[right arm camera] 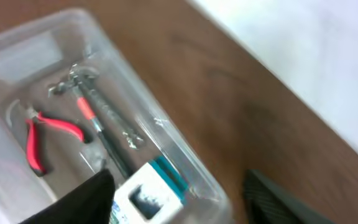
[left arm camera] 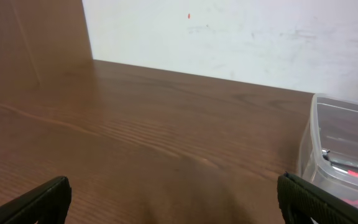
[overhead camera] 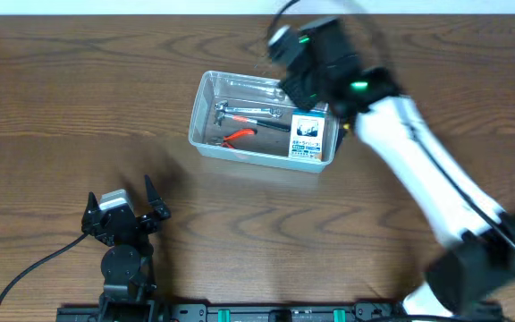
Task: Pack container
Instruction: 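Grasp the yellow-black screwdriver with the right gripper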
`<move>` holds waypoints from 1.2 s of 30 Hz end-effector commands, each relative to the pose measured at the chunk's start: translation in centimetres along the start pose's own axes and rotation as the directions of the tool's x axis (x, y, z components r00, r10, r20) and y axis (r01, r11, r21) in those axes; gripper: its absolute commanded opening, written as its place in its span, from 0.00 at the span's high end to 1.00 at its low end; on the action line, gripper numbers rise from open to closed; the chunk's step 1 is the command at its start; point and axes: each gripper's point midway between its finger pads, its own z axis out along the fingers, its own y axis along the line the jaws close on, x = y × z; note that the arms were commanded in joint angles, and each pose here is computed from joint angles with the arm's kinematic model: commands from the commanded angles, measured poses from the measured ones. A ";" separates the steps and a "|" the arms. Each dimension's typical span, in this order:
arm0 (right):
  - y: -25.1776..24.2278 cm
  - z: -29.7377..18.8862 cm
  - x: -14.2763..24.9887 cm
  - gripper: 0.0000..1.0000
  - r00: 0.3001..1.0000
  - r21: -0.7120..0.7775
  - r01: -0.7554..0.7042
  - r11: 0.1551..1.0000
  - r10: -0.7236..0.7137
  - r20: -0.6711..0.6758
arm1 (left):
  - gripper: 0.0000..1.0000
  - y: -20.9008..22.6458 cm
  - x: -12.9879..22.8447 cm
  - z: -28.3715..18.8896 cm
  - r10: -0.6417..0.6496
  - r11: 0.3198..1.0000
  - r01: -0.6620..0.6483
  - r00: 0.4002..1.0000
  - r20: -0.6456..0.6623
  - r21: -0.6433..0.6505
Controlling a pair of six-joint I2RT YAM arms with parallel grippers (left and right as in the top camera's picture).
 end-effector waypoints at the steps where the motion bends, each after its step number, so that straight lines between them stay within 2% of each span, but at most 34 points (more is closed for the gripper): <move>1: -5.1 -1.3 3.7 0.32 0.892 0.123 -0.438 0.890 0.448 -0.062 | 0.02 0.4 1.6 0.1 0.019 1.000 -0.020 0.999 -0.042 -0.020; 5: -7.3 -0.8 10.7 0.45 0.664 0.267 -0.677 0.686 0.726 -0.181 | 0.02 0.4 1.6 0.1 0.019 1.000 -0.020 0.999 -0.042 -0.020; 9: -7.0 1.5 16.2 0.48 0.469 0.380 -0.765 0.520 0.854 -0.224 | 0.02 0.4 1.6 0.1 0.019 1.000 -0.020 0.999 -0.042 -0.020; 11: -6.6 2.8 17.9 0.52 0.413 0.408 -0.783 0.470 0.883 -0.223 | 0.02 0.4 1.6 0.1 0.019 1.000 -0.020 0.999 -0.042 -0.020; 16: -4.3 6.4 20.5 0.53 0.301 0.439 -0.809 0.392 0.916 -0.264 | 0.02 0.4 1.6 0.1 0.019 1.000 -0.020 0.999 -0.042 -0.020; 22: -1.9 10.0 22.3 0.55 0.228 0.458 -0.813 0.359 0.920 -0.318 | 0.02 0.4 1.6 0.1 0.019 1.000 -0.020 0.999 -0.042 -0.020; 29: 0.5 12.8 24.1 0.56 0.180 0.474 -0.808 0.350 0.913 -0.367 | 0.02 0.4 1.6 0.1 0.019 1.000 -0.020 0.999 -0.042 -0.020; 30: 0.6 13.0 24.4 0.58 0.170 0.481 -0.806 0.343 0.915 -0.367 | 0.02 0.4 1.6 0.1 0.019 1.000 -0.020 0.999 -0.042 -0.020; 34: 0.8 13.2 25.0 0.77 0.160 0.494 -0.799 0.344 0.913 -0.376 | 0.02 0.4 1.6 0.1 0.019 1.000 -0.020 0.999 -0.042 -0.020; 36: 0.6 13.1 25.0 0.80 0.157 0.495 -0.800 0.339 0.914 -0.374 | 0.02 0.4 1.6 0.1 0.019 1.000 -0.020 0.999 -0.042 -0.020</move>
